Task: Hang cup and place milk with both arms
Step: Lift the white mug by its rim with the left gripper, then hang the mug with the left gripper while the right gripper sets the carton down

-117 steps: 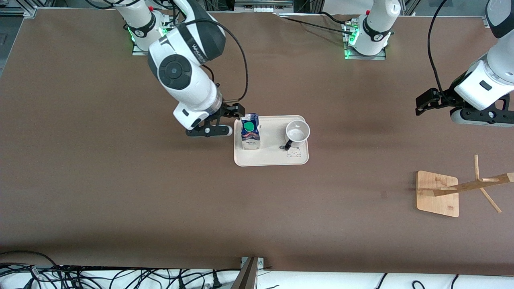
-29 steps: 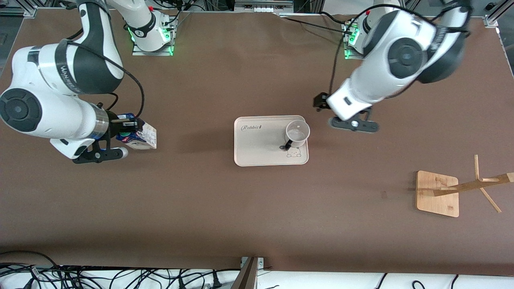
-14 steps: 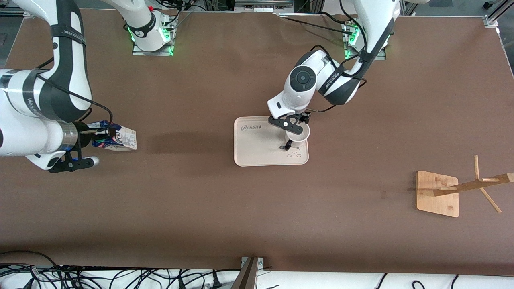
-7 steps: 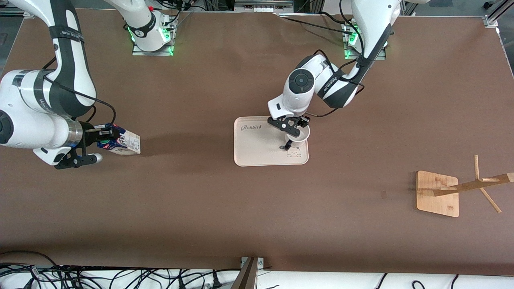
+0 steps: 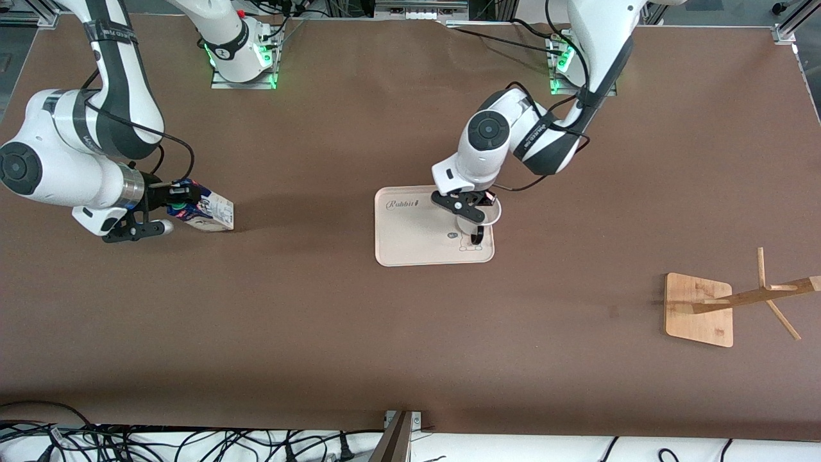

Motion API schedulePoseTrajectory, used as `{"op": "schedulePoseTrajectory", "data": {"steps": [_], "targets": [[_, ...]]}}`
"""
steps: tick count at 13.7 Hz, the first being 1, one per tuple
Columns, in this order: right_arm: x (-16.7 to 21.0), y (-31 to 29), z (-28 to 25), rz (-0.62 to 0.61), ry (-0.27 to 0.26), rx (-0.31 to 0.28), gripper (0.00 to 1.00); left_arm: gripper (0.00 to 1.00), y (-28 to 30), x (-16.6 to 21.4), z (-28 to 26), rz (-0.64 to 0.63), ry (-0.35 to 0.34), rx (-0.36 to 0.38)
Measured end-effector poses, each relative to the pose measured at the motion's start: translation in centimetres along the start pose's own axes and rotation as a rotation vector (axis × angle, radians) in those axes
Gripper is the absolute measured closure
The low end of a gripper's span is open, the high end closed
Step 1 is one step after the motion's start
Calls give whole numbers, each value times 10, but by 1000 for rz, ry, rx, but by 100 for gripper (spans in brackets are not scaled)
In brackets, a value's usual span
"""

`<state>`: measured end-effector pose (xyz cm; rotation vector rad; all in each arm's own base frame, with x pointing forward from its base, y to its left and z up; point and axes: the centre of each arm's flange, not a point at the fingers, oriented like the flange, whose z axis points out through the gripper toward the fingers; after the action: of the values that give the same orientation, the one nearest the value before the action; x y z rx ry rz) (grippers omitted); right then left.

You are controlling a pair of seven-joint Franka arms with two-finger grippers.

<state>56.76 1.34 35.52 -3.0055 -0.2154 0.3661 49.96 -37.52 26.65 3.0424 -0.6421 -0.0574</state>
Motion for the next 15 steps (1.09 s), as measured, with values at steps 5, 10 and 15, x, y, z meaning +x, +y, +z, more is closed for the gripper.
{"op": "schedulePoseTrajectory", "data": {"steps": [5, 10, 15], "targets": [[-9, 7, 15, 13, -14, 9, 60, 93, -94, 14, -123, -155, 177, 27], [-11, 15, 24, 28, 2, 6, 59, 93, -259, -14, -222, -309, 274, 115], [-12, 30, 28, 53, 5, 9, 16, 93, -368, -46, -239, -296, 266, 123]]}}
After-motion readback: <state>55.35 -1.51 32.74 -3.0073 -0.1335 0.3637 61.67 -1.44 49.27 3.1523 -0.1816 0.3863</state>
